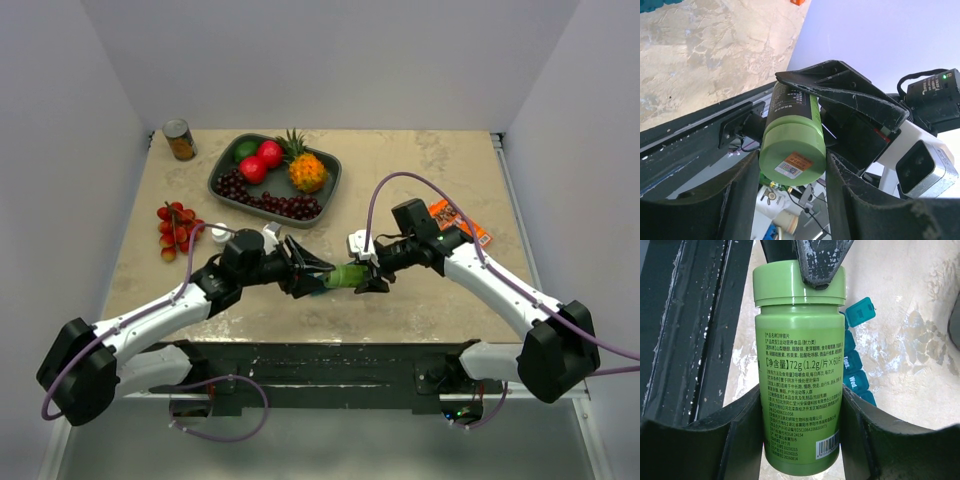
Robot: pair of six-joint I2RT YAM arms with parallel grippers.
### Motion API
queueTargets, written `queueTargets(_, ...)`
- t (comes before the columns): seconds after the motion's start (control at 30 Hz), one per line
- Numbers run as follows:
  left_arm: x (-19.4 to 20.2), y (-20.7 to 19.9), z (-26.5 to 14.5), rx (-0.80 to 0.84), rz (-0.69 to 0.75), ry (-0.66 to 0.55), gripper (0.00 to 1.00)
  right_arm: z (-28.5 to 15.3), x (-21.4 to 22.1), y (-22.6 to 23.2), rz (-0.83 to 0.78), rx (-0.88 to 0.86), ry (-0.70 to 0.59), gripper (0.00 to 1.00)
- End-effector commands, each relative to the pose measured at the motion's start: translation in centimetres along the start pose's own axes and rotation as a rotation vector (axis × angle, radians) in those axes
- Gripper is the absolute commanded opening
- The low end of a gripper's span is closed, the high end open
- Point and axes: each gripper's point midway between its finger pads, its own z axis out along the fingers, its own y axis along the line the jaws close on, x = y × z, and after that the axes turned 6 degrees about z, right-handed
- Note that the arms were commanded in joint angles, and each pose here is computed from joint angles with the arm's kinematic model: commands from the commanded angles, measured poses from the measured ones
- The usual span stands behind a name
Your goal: Sort the pills into containers
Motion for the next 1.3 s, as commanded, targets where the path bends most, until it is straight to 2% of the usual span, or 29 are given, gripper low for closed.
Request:
queueTargets(0.0,3.5,-7.8,-2.5,0.311,0.144,0.169,0.54,-0.2,-1.1,-0.9,-0.051,0.036,-0.034,0.0)
queueTargets(0.03,3.6,-8.4,-2.5,0.327,0.163,0.181,0.66,-0.2,-1.1,-0.8,-0.049,0.034,-0.033,0.0)
queueTargets(0.1,3.9,-8.6,-2.6,0.331,0.208,0.194,0.75,-0.2,-1.0,-0.9,-0.049,0.037,-0.033,0.0)
queueTargets(0.13,4.0,-8.8,-2.7,0.33,0.219,0.195,0.83,-0.2,-1.0,-0.9,-0.051,0.036,-0.033,0.0)
queueTargets(0.27,3.4,-8.5,-3.4,0.33,0.319,0.187,0.94,-0.2,-0.9,-1.0,-0.047,0.038,-0.029,0.0)
queueTargets(0.33,3.1,-7.5,-4.0,0.296,0.419,0.184,0.99,-0.2,-0.9,-1.0,-0.049,0.041,-0.028,0.0)
queueTargets(0.37,2.1,-7.2,-4.3,0.277,0.453,0.155,0.99,-0.2,-0.9,-0.9,-0.048,0.037,-0.029,0.0)
queueTargets(0.4,1.7,-6.4,-4.5,0.26,0.55,0.139,0.99,-0.2,-0.9,-0.9,-0.048,0.035,-0.028,0.0)
queueTargets(0.43,1.1,-5.4,-5.0,0.2,0.557,0.128,0.99,-0.2,-1.0,-0.8,-0.051,0.034,-0.031,0.0)
queueTargets(0.47,0.8,-4.4,-5.1,0.178,0.669,0.125,0.99,-0.2,-1.0,-0.9,-0.049,0.033,-0.031,0.0)
queueTargets(0.57,1.1,-2.0,-5.8,0.086,0.76,0.181,0.99,-0.2,-0.9,-0.9,-0.051,0.036,-0.027,0.0)
queueTargets(0.6,1.1,-1.9,-6.1,0.092,0.884,0.193,0.99,-0.2,-0.9,-0.9,-0.05,0.035,-0.025,0.0)
queueTargets(0.63,1.2,-1.0,-6.5,0.06,0.916,0.213,0.99,-0.3,-1.0,-0.9,-0.054,0.037,-0.026,0.0)
queueTargets(0.67,0.9,-0.6,-6.7,0.06,1.045,0.209,0.99,-0.3,-0.9,-1.0,-0.051,0.039,-0.025,0.0)
queueTargets(0.73,0.3,-1.3,-7.6,0.063,1.196,0.134,0.99,-0.3,-0.9,-0.9,-0.052,0.038,-0.025,0.0)
queueTargets(0.77,-0.2,-1.5,-7.9,0.086,1.331,0.102,0.99,-0.3,-0.9,-1.0,-0.051,0.037,-0.024,0.0)
queueTargets(0.87,-0.8,-3.2,-8.9,0.199,1.649,-0.073,0.99,-0.3,-0.9,-1.0,-0.049,0.036,-0.025,0.0)
queueTargets(0.9,-0.8,-3.7,-9.3,0.262,1.747,-0.166,0.99,-0.2,-0.9,-1.0,-0.048,0.036,-0.025,0.0)
queueTargets(0.97,-0.8,-4.4,-9.6,0.339,1.899,-0.265,0.99,-0.3,-0.9,-0.9,-0.047,0.035,-0.026,0.0)
queueTargets(1.0,-0.7,-4.7,-9.8,0.389,1.955,-0.337,0.99,-0.3,-0.8,-0.9,-0.045,0.036,-0.024,0.0)
queueTargets(1.1,-1.1,-5.5,-9.7,0.426,2.024,-0.423,0.99,-0.3,-0.7,-0.9,-0.044,0.034,-0.026,0.0)
queueTargets(1.27,-2.1,-5.5,-8.0,0.408,2.044,-0.368,0.99,-0.3,-0.7,-0.9,-0.046,0.029,-0.027,0.0)
